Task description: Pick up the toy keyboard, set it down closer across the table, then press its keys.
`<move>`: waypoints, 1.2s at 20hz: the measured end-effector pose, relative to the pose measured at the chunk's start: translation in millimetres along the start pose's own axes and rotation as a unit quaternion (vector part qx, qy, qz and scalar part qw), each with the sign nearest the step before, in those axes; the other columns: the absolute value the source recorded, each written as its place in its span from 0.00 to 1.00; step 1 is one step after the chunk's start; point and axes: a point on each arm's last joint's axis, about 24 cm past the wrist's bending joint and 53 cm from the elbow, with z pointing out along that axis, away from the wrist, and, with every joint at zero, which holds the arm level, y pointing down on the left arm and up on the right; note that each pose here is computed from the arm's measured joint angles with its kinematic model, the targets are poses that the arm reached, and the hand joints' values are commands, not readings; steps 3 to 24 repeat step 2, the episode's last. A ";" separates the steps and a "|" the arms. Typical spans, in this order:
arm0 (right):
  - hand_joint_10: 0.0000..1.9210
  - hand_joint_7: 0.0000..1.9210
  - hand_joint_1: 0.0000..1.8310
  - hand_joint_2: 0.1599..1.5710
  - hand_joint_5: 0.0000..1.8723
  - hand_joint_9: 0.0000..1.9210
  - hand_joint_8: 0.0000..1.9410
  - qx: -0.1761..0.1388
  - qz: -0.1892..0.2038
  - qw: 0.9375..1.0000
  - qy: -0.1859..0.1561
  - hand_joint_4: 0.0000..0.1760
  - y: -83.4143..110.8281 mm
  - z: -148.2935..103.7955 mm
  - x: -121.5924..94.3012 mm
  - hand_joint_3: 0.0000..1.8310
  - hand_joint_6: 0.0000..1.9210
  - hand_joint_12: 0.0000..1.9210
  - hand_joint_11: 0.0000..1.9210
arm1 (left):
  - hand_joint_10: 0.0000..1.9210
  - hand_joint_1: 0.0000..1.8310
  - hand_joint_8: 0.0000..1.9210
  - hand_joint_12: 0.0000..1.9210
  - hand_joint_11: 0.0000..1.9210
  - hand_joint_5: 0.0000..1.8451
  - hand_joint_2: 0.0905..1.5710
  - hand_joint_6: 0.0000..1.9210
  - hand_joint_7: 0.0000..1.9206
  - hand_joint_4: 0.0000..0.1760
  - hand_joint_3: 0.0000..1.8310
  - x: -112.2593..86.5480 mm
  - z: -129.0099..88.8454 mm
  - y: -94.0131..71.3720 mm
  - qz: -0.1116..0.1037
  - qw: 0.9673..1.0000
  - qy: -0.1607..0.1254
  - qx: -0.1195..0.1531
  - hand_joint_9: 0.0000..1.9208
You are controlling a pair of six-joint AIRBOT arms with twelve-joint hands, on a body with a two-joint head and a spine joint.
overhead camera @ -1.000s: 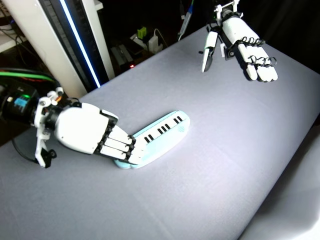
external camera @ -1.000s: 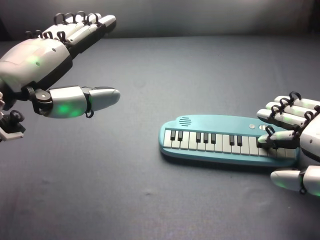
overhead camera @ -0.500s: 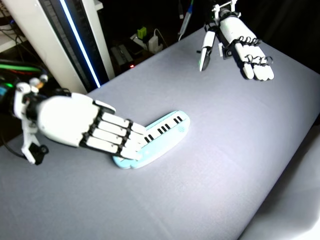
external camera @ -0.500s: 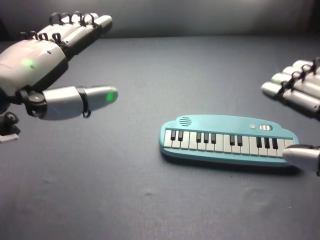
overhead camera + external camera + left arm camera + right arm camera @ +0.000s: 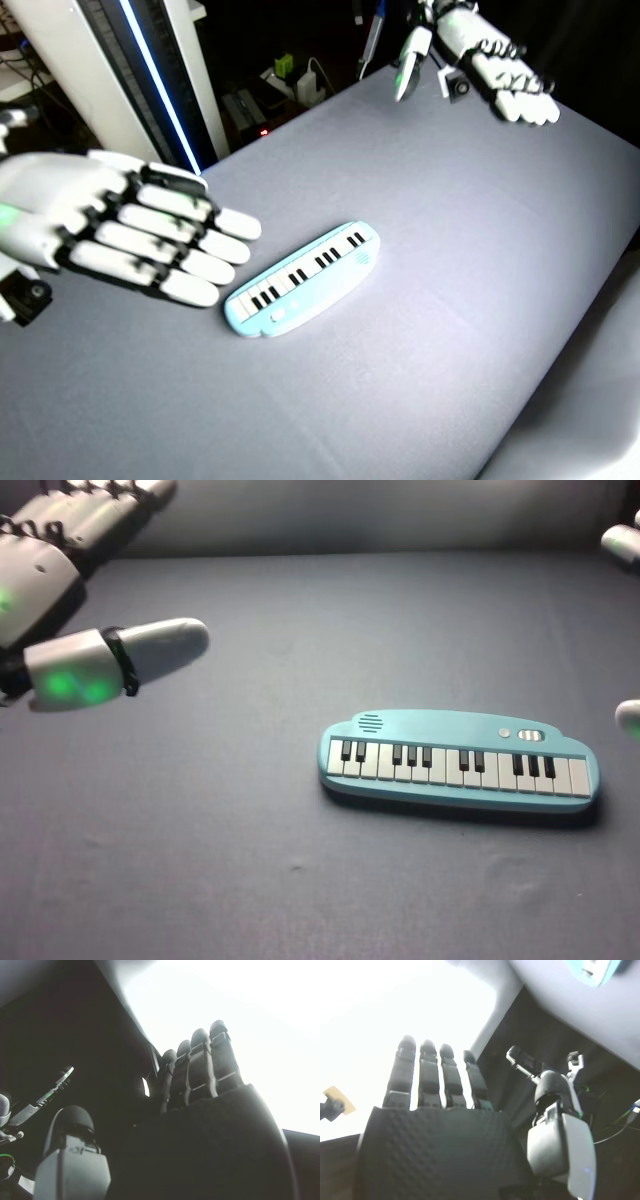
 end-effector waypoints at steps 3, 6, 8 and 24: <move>0.00 0.00 0.00 0.75 0.00 0.00 0.00 0.001 0.002 1.000 -0.009 0.00 1.1 -2.3 -5.5 0.01 0.00 0.00 0.00 | 0.00 0.00 0.00 0.00 0.00 0.00 0.69 0.00 0.00 0.17 0.00 -7.2 -5.3 -5.3 -0.001 1.000 -0.013 0.007 0.00; 0.00 0.00 0.00 0.75 0.00 0.00 0.00 0.001 0.002 1.000 -0.009 0.00 1.1 -2.3 -5.5 0.01 0.00 0.00 0.00 | 0.00 0.00 0.00 0.00 0.00 0.00 0.69 0.00 0.00 0.17 0.00 -7.2 -5.3 -5.3 -0.001 1.000 -0.013 0.007 0.00; 0.00 0.00 0.00 0.75 0.00 0.00 0.00 0.001 0.002 1.000 -0.009 0.00 1.1 -2.3 -5.5 0.01 0.00 0.00 0.00 | 0.00 0.00 0.00 0.00 0.00 0.00 0.69 0.00 0.00 0.17 0.00 -7.2 -5.3 -5.3 -0.001 1.000 -0.013 0.007 0.00; 0.00 0.00 0.00 0.75 0.00 0.00 0.00 0.001 0.002 1.000 -0.009 0.00 1.1 -2.3 -5.5 0.01 0.00 0.00 0.00 | 0.00 0.00 0.00 0.00 0.00 0.00 0.69 0.00 0.00 0.17 0.00 -7.2 -5.3 -5.3 -0.001 1.000 -0.013 0.007 0.00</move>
